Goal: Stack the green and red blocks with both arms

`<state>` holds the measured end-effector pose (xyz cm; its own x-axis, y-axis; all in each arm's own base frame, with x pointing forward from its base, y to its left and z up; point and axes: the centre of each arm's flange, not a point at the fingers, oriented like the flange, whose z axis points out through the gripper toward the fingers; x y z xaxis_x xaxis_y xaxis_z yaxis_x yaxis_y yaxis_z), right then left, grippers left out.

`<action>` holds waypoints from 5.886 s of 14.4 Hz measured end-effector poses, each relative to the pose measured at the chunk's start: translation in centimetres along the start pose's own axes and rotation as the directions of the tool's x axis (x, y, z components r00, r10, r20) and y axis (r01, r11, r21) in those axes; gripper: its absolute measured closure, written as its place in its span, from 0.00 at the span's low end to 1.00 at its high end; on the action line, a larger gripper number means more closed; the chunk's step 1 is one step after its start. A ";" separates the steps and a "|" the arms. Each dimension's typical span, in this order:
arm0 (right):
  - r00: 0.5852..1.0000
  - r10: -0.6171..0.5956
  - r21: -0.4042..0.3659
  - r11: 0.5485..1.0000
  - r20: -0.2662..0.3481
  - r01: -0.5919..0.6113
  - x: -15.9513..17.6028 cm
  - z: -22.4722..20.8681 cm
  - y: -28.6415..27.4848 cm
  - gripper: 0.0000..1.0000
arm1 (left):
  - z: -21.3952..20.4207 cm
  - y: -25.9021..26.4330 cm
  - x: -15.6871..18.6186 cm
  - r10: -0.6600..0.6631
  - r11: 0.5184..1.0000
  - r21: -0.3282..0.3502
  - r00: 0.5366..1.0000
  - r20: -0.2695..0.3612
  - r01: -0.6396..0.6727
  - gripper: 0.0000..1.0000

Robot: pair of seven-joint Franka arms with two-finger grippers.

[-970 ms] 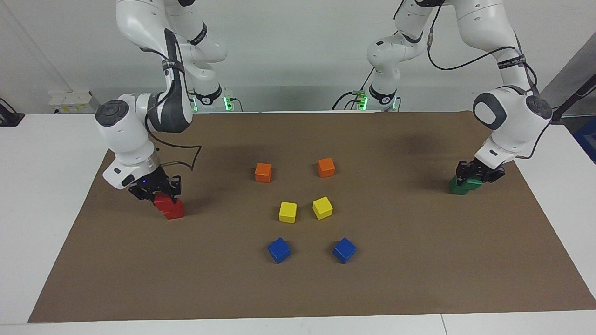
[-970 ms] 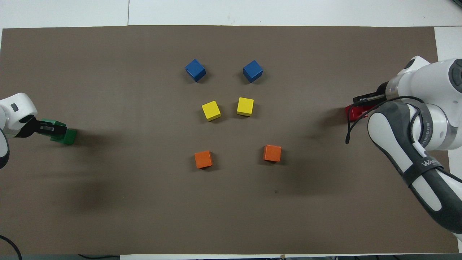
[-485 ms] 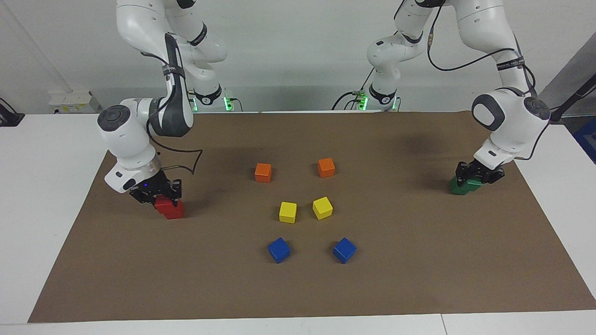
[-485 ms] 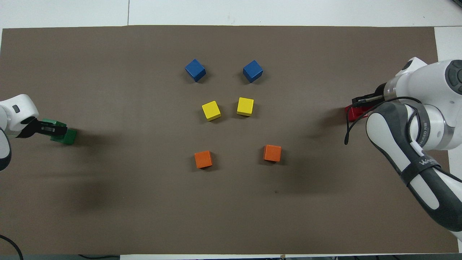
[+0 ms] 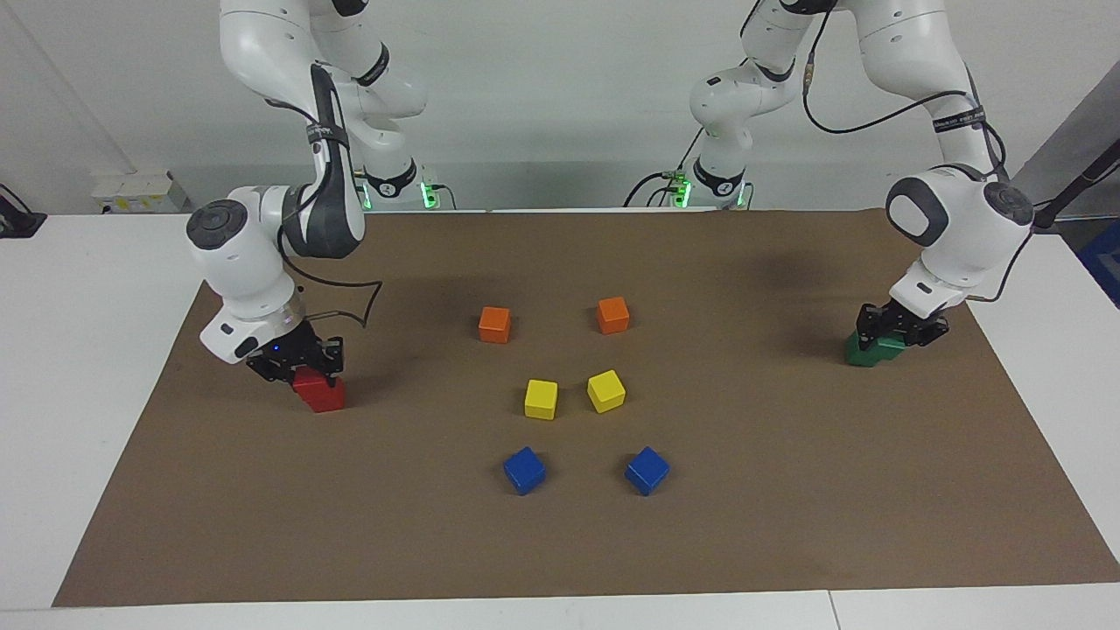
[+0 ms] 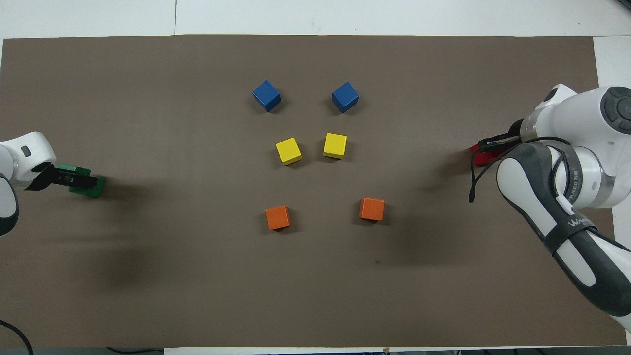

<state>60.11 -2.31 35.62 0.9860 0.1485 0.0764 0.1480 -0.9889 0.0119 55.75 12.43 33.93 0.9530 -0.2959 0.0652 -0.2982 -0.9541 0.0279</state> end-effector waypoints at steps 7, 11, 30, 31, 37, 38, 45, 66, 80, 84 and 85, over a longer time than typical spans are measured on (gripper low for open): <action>1.000 -0.001 0.000 1.000 0.001 0.001 0.0 0.0 0.0 0.45 | -5.4 -0.2 2.5 0.021 1.000 0.003 1.000 -0.015 -0.021 0.00; 1.000 0.004 -0.001 1.000 -0.002 -0.004 -0.1 0.1 0.3 0.45 | -11.1 0.2 3.7 0.036 0.999 0.012 0.999 -0.033 -0.036 0.00; 1.000 0.006 -0.003 1.000 -0.013 -0.006 -0.3 0.5 0.4 0.45 | -26.6 9.7 6.9 -0.384 0.923 0.003 0.923 0.029 0.384 0.00; 1.000 0.006 -0.003 1.000 -0.013 -0.006 -0.3 0.5 0.4 0.45 | -26.4 9.9 7.1 -0.365 0.931 0.011 0.930 0.032 0.365 0.00; 1.000 0.024 -0.005 1.000 -0.015 -0.024 -0.5 0.5 1.5 0.45 | -26.3 10.5 7.4 -0.306 0.950 0.067 0.951 0.033 0.304 0.00; 1.000 0.025 -0.005 1.000 -0.015 -0.025 -0.5 0.5 1.5 0.45 | -26.3 10.5 7.4 -0.304 0.951 0.067 0.952 0.033 0.302 0.00; 1.000 0.024 -0.005 1.000 -0.016 -0.024 -0.5 0.5 1.5 0.45 | -26.3 10.5 7.4 -0.304 0.951 0.066 0.952 0.031 0.301 0.00; 1.000 0.018 -0.004 1.000 -0.016 -0.018 -0.4 0.5 1.1 0.45 | -26.0 11.4 8.0 -0.290 0.954 0.078 0.957 0.020 0.288 0.00; 1.000 0.017 -0.002 1.000 -0.005 -0.017 -0.6 1.2 0.9 0.00 | -26.1 11.2 8.0 -0.293 0.953 0.078 0.956 0.015 0.291 0.00; 1.000 0.017 0.001 1.000 0.011 -0.017 0.1 -0.5 1.0 0.00 | -26.3 11.1 7.8 -0.297 0.952 0.078 0.955 0.013 0.295 0.00; 1.000 0.016 0.004 1.000 0.025 -0.016 0.4 -1.9 1.0 0.00 | -26.5 11.1 7.5 -0.298 0.952 0.077 0.955 0.011 0.296 0.00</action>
<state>60.52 -3.27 37.61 0.9899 0.1323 0.0517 0.1321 -0.9912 0.0067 58.12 0.86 61.17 0.9991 0.0010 0.0426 0.0024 -0.9995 -0.0314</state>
